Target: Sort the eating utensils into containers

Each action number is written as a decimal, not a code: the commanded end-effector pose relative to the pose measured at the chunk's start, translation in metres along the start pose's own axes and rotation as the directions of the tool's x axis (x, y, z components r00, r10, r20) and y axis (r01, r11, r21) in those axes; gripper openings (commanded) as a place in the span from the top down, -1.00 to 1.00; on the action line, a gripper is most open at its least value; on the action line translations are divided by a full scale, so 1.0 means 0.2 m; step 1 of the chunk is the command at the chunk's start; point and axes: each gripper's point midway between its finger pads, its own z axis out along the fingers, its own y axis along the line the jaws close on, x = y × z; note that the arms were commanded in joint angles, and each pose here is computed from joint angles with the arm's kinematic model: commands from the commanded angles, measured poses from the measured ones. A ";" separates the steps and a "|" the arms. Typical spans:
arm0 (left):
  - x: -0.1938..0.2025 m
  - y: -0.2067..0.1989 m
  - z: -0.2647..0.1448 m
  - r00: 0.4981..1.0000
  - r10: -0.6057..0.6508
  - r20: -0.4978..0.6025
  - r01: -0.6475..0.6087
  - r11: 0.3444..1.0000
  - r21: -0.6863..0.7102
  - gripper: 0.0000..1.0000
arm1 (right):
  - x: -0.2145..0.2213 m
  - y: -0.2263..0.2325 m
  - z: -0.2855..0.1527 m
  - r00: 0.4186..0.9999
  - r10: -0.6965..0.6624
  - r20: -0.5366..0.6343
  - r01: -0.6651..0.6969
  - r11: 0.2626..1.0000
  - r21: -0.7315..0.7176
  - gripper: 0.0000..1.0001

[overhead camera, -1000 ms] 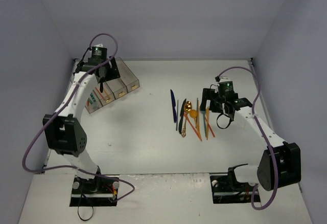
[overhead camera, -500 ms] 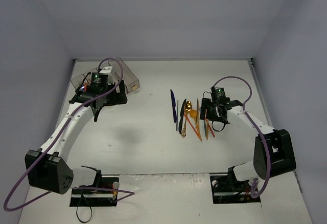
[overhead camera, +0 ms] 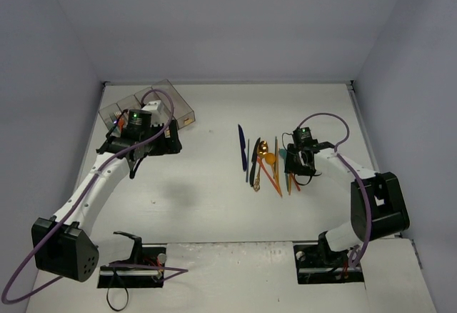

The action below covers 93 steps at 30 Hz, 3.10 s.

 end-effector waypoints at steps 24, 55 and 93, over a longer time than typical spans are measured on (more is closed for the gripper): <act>-0.04 -0.09 0.00 0.999 -0.002 0.049 -0.001 0.998 0.059 -0.61 | -0.09 -0.11 -0.09 0.992 0.077 0.100 -0.081 0.996 0.030 0.26; -0.03 -0.09 0.00 0.999 0.032 0.042 -0.035 0.998 0.057 -0.61 | 0.07 -0.16 0.10 0.995 0.070 -0.075 -0.061 0.991 0.121 0.81; -0.23 -1.03 -0.14 0.973 -0.008 0.231 -0.124 0.824 0.552 -0.61 | -0.68 0.77 -0.96 0.876 0.285 0.388 0.030 0.773 -0.634 1.00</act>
